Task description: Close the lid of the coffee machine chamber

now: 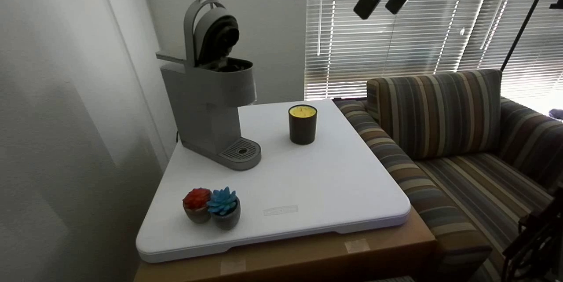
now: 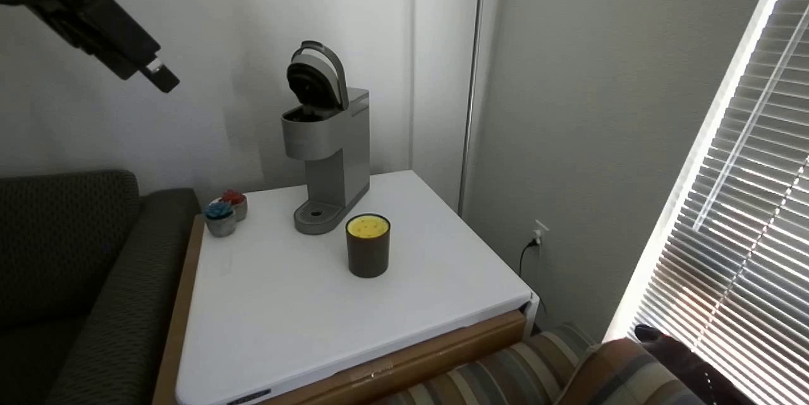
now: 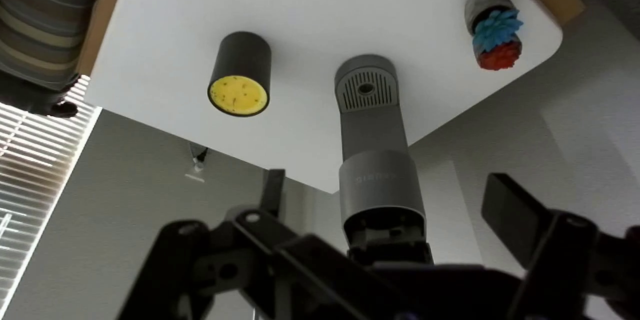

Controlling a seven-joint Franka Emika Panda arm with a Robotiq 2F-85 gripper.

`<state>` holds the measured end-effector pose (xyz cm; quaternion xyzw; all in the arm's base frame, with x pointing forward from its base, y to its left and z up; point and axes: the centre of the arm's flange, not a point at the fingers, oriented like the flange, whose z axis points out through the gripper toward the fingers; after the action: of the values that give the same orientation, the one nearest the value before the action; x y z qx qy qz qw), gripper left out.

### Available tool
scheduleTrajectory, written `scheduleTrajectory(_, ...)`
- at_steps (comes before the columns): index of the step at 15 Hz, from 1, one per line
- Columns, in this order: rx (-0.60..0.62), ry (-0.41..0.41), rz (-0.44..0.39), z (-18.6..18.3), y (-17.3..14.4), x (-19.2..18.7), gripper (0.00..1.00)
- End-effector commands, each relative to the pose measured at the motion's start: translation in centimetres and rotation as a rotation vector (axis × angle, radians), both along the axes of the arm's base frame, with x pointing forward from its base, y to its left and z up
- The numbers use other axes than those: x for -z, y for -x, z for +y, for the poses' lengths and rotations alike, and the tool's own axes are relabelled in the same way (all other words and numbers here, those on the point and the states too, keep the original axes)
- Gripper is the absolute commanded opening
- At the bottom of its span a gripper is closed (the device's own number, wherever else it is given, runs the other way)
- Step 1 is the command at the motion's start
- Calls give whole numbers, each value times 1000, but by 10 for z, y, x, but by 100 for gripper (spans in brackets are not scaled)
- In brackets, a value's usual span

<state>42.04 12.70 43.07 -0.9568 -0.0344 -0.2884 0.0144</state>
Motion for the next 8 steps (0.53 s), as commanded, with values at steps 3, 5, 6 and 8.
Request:
scheduleTrajectory(3,2,-9,1,0,-13,3,100)
scheduleTrajectory(5,27,-27,-6,5,-21,4,100)
scheduleTrajectory(6,64,-39,-6,6,-30,4,100)
scheduleTrajectory(8,136,-68,10,5,-49,1,100)
